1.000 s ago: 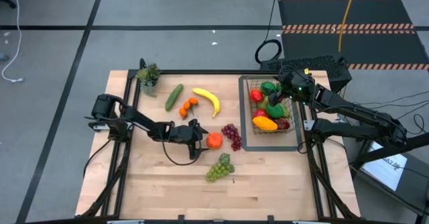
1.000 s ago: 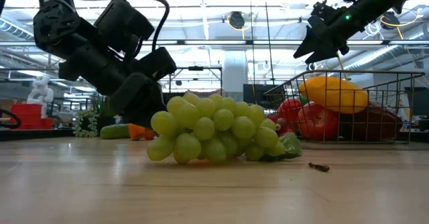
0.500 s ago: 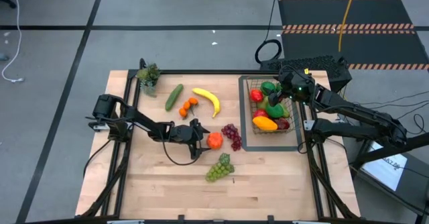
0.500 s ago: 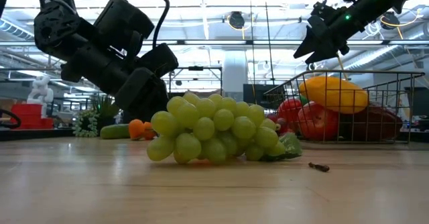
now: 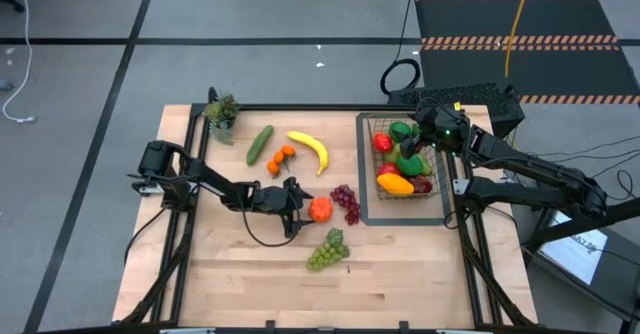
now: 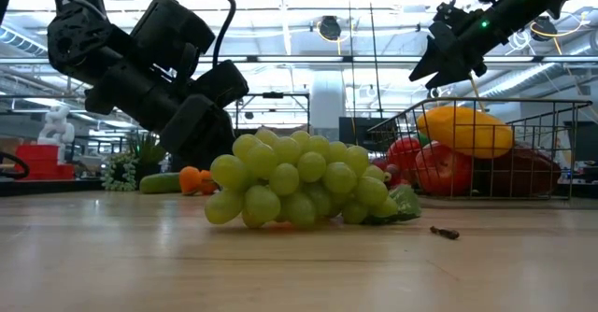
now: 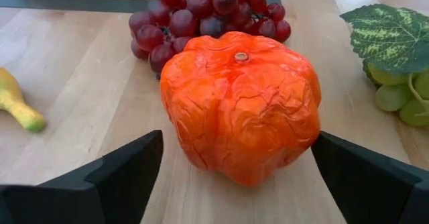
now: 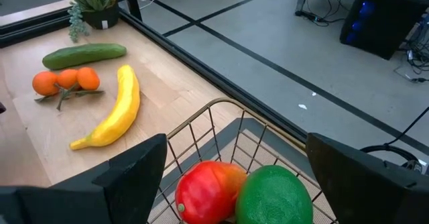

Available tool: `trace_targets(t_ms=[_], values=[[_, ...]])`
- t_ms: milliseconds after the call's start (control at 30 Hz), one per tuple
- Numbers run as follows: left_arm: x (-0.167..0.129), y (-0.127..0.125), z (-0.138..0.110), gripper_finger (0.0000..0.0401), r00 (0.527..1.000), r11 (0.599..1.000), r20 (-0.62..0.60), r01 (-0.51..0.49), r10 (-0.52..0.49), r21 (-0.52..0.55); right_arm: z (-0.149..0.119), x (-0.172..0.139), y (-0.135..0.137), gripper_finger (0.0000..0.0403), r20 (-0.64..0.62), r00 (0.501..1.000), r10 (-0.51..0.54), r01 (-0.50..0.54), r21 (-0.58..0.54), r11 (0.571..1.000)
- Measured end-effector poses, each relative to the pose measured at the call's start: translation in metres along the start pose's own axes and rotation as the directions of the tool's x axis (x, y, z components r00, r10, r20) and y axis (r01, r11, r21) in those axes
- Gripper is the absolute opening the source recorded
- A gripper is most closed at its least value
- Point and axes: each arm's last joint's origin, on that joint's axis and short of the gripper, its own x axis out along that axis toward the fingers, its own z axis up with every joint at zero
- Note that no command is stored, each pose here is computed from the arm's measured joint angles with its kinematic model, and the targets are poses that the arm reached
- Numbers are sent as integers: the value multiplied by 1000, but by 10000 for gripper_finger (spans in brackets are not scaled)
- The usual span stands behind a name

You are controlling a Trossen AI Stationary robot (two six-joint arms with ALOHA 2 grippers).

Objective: Build produce basket
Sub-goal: Put the pumpkin into the gold wire basket

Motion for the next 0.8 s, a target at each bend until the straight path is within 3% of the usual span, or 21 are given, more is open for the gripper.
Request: trace_targets(t_ms=[333,800], values=[[0,0,0,292,1000,1000,1,0,0,17,0,0,0,352,0,1000,0,0,0,1000],[-1,-1,8,293,997,998,74,2,-7,58,0,0,0,352,-1,1000,0,0,0,1000]])
